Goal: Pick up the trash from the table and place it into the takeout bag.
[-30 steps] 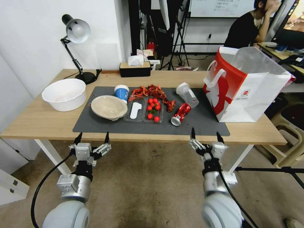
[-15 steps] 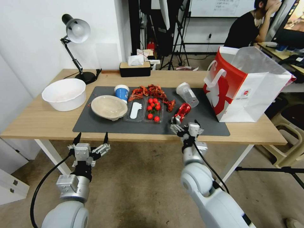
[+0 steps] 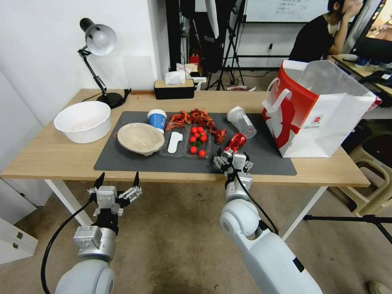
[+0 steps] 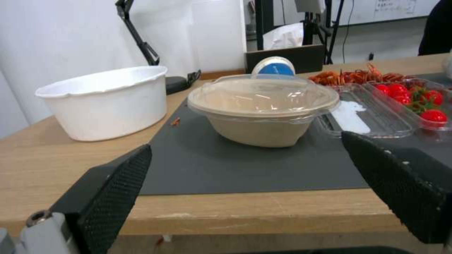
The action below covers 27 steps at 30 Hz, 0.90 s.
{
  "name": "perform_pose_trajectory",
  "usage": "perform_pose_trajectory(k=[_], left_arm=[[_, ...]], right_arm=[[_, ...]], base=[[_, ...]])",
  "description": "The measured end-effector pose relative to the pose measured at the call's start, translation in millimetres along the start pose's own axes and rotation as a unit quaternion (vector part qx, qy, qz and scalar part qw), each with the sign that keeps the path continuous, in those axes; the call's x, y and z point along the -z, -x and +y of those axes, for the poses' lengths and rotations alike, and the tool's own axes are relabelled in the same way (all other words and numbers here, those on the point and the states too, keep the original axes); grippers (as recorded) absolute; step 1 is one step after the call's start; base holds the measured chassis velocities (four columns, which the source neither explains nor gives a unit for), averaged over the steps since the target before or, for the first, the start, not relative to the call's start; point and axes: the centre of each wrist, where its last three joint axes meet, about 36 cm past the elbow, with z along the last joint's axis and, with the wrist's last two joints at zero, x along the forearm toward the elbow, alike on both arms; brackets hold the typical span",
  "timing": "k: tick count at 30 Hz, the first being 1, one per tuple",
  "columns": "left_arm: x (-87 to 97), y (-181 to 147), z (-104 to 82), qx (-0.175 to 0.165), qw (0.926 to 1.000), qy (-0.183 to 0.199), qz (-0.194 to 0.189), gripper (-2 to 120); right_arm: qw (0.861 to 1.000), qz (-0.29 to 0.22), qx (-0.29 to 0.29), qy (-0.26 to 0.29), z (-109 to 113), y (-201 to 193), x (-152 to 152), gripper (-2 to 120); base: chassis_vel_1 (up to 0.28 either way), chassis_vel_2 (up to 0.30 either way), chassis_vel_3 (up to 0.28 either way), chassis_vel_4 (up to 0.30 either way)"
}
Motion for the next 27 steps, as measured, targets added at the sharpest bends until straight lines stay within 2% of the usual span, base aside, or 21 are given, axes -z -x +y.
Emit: perform_pose_trajectory(k=[2,3,5,6,8,19,24,26,27], left_arm=[[-0.5,0,0.0,0.000,1.0000,0.000,0.000,100],[-0.5,0,0.0,0.000,1.0000,0.000,0.000,100],[-0.7,0,0.0,0.000,1.0000,0.000,-0.001,100],[-0.7,0,0.0,0.000,1.0000,0.000,-0.001,100],[-0.8,0,0.1,0.000,1.0000,0.000,-0.002,100],[-1.7,-1,-0.7,0.000,1.0000,0.000,-0.001,100],[-1.6,-1,-0.6,0.000,1.0000,0.001,-0.001,100],[-1.5,-1,-0.7,0.000,1.0000,0.001,-0.001,100],[-1.5,-1,-0.7,0.000,1.0000,0.001,-0.001,100]], right_arm=[[1.000,0.002,-0.002,-0.002,0,1,0,69],[1.000,0.002,-0.002,-0.002,0,1,0,69],[1.000,0.008,-0.003,-0.005,0,1,-1,58],[1.000,0.008,-0.003,-0.005,0,1,-1,58],[1.000,0.012,-0.005,-0.007,1,1,-2,50],[1.000,0.009,-0.004,-0.001,-3,-2,1,47],[0.998,-0.043,0.033,0.044,-18,-4,25,47],[0.992,-0.089,0.053,0.067,-34,-3,47,47],[0.992,-0.089,0.053,0.067,-34,-3,47,47]], base=[[0.000,0.000,0.000,0.000],[0.000,0.000,0.000,0.000],[0.000,0.000,0.000,0.000],[0.000,0.000,0.000,0.000],[0.000,0.000,0.000,0.000],[0.000,0.000,0.000,0.000],[0.000,0.000,0.000,0.000],[0.000,0.000,0.000,0.000],[0.000,0.000,0.000,0.000]])
